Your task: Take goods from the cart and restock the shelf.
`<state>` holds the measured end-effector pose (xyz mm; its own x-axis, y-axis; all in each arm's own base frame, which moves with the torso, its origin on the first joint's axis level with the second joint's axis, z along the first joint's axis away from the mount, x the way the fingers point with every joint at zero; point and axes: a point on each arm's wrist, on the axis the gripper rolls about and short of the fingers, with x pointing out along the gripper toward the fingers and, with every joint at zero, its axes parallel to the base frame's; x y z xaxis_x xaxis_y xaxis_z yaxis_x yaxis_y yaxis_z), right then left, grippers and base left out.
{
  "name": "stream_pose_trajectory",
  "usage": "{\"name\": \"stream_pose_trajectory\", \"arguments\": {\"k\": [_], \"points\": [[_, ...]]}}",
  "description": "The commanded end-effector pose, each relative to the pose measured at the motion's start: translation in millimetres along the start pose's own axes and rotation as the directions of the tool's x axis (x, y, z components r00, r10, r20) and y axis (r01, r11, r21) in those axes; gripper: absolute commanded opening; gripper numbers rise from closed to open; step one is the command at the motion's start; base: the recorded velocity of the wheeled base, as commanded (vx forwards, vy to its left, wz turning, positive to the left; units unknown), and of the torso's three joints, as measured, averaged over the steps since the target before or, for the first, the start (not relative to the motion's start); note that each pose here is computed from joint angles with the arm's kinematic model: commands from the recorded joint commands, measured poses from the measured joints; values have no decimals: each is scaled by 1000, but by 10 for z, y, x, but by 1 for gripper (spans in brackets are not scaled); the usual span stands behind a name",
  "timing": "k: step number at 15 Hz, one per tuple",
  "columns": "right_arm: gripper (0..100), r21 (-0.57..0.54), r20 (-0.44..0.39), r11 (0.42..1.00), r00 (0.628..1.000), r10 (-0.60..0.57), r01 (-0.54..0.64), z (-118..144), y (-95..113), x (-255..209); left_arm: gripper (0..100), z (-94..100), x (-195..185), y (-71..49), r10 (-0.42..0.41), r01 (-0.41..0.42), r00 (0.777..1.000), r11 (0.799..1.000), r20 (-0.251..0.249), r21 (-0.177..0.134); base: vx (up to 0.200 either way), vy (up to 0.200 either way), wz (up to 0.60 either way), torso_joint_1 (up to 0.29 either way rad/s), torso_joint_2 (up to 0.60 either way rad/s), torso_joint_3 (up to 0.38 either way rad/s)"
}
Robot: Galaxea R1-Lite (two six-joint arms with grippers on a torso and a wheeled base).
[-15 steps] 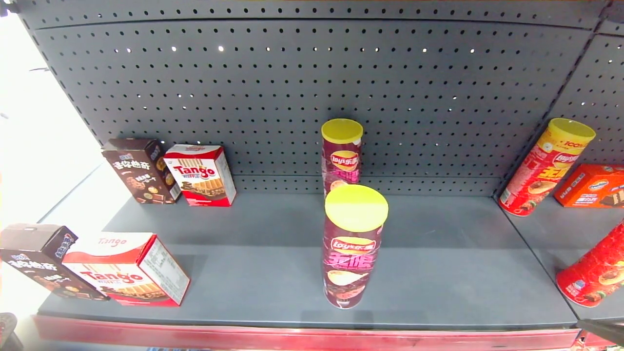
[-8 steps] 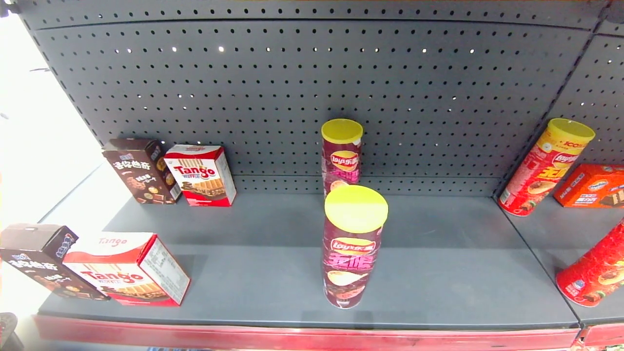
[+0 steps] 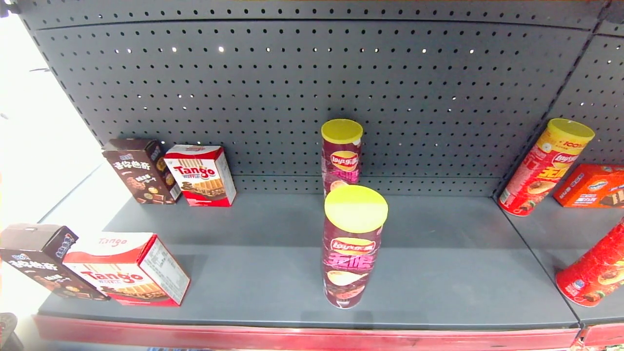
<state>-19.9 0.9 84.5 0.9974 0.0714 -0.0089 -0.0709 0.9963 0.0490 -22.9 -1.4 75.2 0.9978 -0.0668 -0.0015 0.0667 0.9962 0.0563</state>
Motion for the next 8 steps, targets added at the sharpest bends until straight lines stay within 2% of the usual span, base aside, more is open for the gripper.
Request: {"name": "stream_pose_trajectory", "arguments": {"k": [1,2,3,4,5,6,8], "points": [[100,0,55,999,998,-32,32,-9,1,-26,100,0,1,0,-1,1,1000,1000,-2,0,0,0,0,0,0,0],[100,0,50,996,995,-89,89,-34,-13,-20,100,0,1,0,2,-2,1000,1000,-2,-1,0,0,0,0,0,0],[100,21,18,975,975,-219,219,-72,-44,-24,100,0,1,0,1,-1,1000,1000,-2,-1,0,0,0,0,0,0],[100,9,7,985,985,-172,172,-82,-34,-22,100,0,1,1,4,-4,1000,1000,-2,0,0,0,0,0,0,0],[100,-86,-7,995,999,-52,51,-83,-8,-16,100,0,1,1,7,-7,1000,1000,-2,2,0,0,0,0,0,0],[100,-91,-8,995,999,-34,33,-83,-8,-16,100,0,1,1,7,-7,1000,1000,-2,-1,0,0,0,0,0,0],[100,6,8,997,997,-80,80,-84,-15,-24,100,0,1,0,2,-2,1000,1000,-2,-3,0,0,0,0,0,0]]}}
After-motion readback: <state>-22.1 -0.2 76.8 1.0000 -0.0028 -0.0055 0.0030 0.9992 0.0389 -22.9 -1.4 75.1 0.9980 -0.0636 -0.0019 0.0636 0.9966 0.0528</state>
